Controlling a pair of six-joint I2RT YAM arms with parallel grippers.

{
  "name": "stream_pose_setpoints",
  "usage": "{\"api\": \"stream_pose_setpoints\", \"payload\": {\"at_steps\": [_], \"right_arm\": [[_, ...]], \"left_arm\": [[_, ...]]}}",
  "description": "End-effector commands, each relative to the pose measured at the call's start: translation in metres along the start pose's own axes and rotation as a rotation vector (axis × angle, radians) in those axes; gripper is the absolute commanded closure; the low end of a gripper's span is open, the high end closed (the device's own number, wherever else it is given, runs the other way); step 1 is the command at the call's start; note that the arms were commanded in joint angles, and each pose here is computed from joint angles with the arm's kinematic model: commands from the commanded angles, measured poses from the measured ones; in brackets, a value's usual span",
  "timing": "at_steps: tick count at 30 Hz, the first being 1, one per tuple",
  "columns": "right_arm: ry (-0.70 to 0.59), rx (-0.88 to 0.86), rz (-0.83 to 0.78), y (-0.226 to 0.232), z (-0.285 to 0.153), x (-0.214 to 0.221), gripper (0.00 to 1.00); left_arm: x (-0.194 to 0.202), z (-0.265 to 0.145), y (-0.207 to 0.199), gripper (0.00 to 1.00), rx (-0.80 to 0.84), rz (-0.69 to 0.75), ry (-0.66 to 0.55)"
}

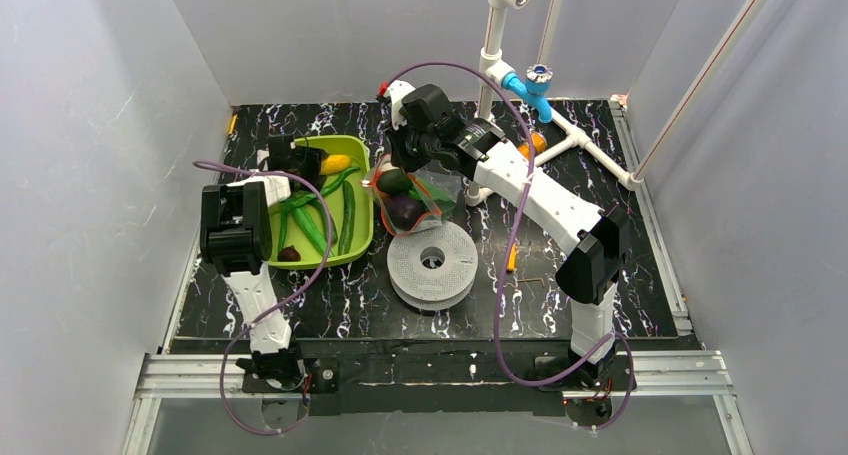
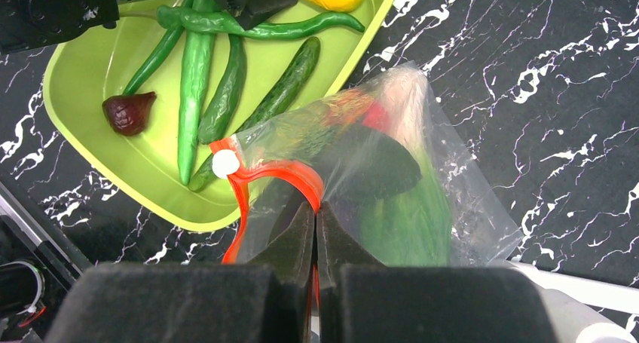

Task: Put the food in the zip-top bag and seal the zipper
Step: Pick up the fake fruit from the bin, then place the fake fruit in the bin.

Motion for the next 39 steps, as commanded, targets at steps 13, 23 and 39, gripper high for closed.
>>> {"api": "stream_pose_setpoints", "payload": {"at_steps": [13, 23, 39], "right_arm": [[-0.117, -0.021, -0.005, 0.01, -0.027, -0.032, 0.99], [-0.126, -0.018, -0.006, 0.009, -0.023, -0.032, 0.99], [-0.117, -0.132, 0.094, 0.031, -0.021, -0.034, 0.99]], "left_arm": [[-0.015, -0.092, -0.034, 0.87, 0.102, 0.349, -0.056], [0.061, -0.239, -0.025, 0.92, 0.474, 0.618, 0.217], [0.161, -0.343, -0.012, 0.89, 0.875, 0.728, 0.33]]}}
Point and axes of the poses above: each gripper's point midway between its finger pads, its own z axis out along the fingers, its own y axis along the line the jaws close on, x = y × z, the point moved 1 cm from there along -z, back along the fingers, and after that the axes turned 3 degrees about z, right-handed, at the moved point
